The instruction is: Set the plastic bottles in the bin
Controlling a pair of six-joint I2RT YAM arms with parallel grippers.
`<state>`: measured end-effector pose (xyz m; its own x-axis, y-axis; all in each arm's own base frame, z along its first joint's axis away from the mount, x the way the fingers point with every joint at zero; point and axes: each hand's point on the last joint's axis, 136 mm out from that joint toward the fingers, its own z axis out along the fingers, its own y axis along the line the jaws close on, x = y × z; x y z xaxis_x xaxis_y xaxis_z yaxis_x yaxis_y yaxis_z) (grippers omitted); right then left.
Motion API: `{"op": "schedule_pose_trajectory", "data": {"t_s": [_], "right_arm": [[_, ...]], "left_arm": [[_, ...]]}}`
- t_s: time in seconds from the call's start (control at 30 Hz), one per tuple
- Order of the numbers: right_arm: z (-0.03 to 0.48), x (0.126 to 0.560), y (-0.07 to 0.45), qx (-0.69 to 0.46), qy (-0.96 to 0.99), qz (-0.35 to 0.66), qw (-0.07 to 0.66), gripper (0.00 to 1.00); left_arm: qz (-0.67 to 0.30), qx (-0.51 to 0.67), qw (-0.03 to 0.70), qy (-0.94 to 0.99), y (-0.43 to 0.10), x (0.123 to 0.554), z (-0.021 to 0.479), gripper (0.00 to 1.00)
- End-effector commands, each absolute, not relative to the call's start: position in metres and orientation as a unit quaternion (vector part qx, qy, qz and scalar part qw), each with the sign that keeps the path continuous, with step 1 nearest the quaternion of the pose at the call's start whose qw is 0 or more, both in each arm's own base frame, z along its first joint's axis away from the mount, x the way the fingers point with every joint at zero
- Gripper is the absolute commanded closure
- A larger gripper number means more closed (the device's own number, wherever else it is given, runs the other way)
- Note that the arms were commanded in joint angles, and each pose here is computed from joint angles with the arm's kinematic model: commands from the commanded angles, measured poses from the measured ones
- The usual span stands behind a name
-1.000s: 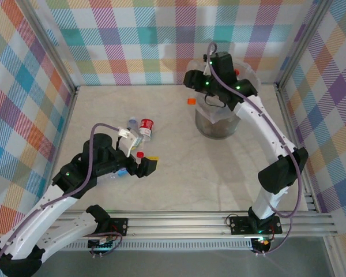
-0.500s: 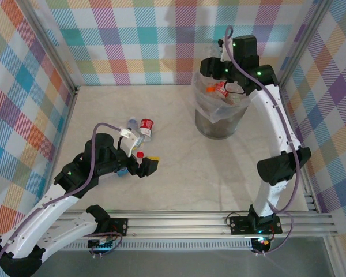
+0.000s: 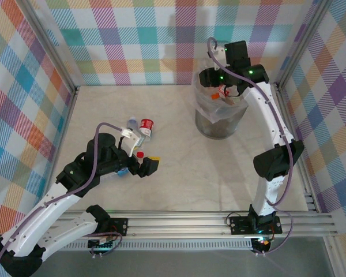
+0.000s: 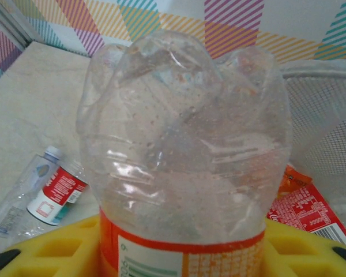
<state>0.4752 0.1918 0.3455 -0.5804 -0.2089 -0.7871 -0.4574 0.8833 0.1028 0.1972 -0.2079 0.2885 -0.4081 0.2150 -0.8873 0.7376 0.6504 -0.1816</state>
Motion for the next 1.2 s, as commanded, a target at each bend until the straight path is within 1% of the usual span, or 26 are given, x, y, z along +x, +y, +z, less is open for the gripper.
{"op": "schedule_pose_trajectory", "data": {"t_s": [0.0, 0.17, 0.47, 0.63, 0.8, 0.93, 1.0, 1.17], "right_arm": [[0.328, 0.477, 0.185, -0.222, 0.881, 0.117, 0.402, 0.49], [0.315, 0.476, 0.181, -0.238, 0.886, 0.104, 0.383, 0.47], [0.307, 0.473, 0.179, -0.235, 0.893, 0.105, 0.369, 0.30], [0.311, 0.471, 0.177, -0.228, 0.893, 0.111, 0.372, 0.25], [0.317, 0.474, 0.170, -0.204, 0.893, 0.112, 0.384, 0.26], [0.322, 0.480, 0.168, -0.153, 0.900, 0.128, 0.387, 0.33], [0.321, 0.481, 0.168, -0.122, 0.910, 0.139, 0.371, 0.35], [0.317, 0.477, 0.166, -0.049, 0.928, 0.160, 0.333, 0.32]], "left_arm": [[-0.280, 0.294, 0.457, 0.792, -0.205, 0.203, 0.286, 0.00], [-0.275, 0.294, 0.454, 0.795, -0.205, 0.204, 0.283, 0.00], [-0.272, 0.290, 0.446, 0.802, -0.205, 0.206, 0.279, 0.00], [-0.272, 0.289, 0.446, 0.802, -0.204, 0.206, 0.279, 0.00], [-0.272, 0.289, 0.446, 0.803, -0.204, 0.205, 0.279, 0.00], [-0.272, 0.289, 0.445, 0.803, -0.204, 0.206, 0.278, 0.00], [-0.273, 0.290, 0.444, 0.803, -0.205, 0.206, 0.278, 0.00], [-0.273, 0.289, 0.443, 0.803, -0.205, 0.206, 0.278, 0.00]]}}
